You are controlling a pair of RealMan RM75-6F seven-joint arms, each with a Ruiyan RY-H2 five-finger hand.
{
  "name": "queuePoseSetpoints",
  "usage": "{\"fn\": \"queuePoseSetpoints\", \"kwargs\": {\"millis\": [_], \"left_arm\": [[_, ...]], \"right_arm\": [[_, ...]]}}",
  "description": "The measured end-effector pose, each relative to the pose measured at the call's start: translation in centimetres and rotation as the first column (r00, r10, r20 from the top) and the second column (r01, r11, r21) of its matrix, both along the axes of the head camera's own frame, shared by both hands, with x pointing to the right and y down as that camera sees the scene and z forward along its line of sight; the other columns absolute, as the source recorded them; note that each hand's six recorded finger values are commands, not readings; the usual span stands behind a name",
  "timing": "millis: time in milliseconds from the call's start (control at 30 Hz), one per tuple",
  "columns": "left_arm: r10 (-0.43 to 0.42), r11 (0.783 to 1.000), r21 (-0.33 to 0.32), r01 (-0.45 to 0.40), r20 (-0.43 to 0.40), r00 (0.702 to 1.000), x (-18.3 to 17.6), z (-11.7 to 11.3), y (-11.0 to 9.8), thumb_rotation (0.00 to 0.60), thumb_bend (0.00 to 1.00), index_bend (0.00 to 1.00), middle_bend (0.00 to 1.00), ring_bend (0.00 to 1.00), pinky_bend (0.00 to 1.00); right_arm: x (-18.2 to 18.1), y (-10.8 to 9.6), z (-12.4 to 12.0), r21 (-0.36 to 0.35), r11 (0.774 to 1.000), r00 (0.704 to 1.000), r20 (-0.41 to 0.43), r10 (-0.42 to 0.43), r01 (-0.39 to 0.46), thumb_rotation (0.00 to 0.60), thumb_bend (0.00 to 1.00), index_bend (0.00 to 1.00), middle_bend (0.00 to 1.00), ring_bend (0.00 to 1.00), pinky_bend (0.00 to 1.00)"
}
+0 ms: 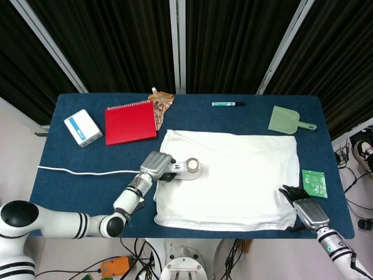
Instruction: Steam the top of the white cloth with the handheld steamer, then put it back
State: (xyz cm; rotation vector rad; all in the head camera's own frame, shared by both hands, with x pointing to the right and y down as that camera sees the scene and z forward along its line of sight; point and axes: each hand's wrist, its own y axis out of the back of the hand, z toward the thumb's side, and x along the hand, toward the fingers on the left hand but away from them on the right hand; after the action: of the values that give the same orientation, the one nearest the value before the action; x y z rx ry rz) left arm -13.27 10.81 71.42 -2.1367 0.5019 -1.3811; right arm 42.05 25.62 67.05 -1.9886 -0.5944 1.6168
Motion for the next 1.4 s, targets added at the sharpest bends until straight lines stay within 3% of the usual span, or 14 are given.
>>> {"fn": "queuePoseSetpoints", "kwargs": {"millis": [167,467,700,900,1067,1233,1333,1400], "left_arm": [[-0.010,1.000,0.007,0.009,0.048,0.999,-3.4,-0.6,0.2,0.430,0.72,0.79,1.00,0.81,0.69],[-0.143,0.989,0.034,0.141,0.067,0.987,-9.4,-2.4,-1.1,0.422,0.72,0.79,1.00,0.81,0.69],[-0.263,0.960,0.101,0.261,0.008,0.965,-14.1,-5.5,-1.6,0.418,0.71,0.78,0.98,0.80,0.69],[-0.360,0.929,0.104,0.354,0.044,0.932,-18.9,-4.5,0.1,0.415,0.70,0.78,0.95,0.77,0.65],[-0.364,0.927,0.129,0.351,0.091,0.927,-21.0,-2.9,1.7,0.416,0.67,0.78,0.92,0.74,0.62],[-0.310,0.946,0.140,0.294,0.112,0.944,-20.9,-2.1,2.8,0.415,0.62,0.75,0.83,0.65,0.57],[-0.261,0.960,0.141,0.243,0.137,0.956,-20.6,-1.8,3.2,0.414,0.53,0.67,0.71,0.54,0.51],[-0.230,0.967,0.147,0.207,0.158,0.960,-20.5,-1.7,3.4,0.414,0.41,0.52,0.56,0.41,0.46]], "right_arm": [[0.2,-0.3,-0.3,0.011,1.000,1.000,-0.001,0.006,-0.006,0.600,0.06,0.02,0.04,0.00,0.06],[0.7,-0.7,-1.3,0.050,0.999,1.000,-0.003,0.022,-0.022,0.600,0.06,0.02,0.04,0.00,0.06],[1.8,-1.6,-3.5,0.129,0.990,0.998,-0.015,0.059,-0.057,0.600,0.06,0.02,0.04,0.00,0.06],[2.8,-2.4,-5.8,0.199,0.977,0.996,-0.023,0.086,-0.079,0.600,0.06,0.02,0.04,0.00,0.06],[3.2,-3.1,-7.2,0.245,0.965,0.994,-0.021,0.105,-0.096,0.600,0.06,0.02,0.04,0.00,0.06],[3.3,-3.4,-7.9,0.261,0.959,0.993,-0.021,0.116,-0.106,0.600,0.06,0.02,0.04,0.00,0.06],[3.6,-3.3,-8.1,0.260,0.959,0.992,-0.026,0.126,-0.115,0.600,0.06,0.01,0.04,0.00,0.06],[3.8,-3.2,-8.3,0.261,0.958,0.990,-0.029,0.134,-0.122,0.600,0.06,0.01,0.04,0.00,0.06]]}}
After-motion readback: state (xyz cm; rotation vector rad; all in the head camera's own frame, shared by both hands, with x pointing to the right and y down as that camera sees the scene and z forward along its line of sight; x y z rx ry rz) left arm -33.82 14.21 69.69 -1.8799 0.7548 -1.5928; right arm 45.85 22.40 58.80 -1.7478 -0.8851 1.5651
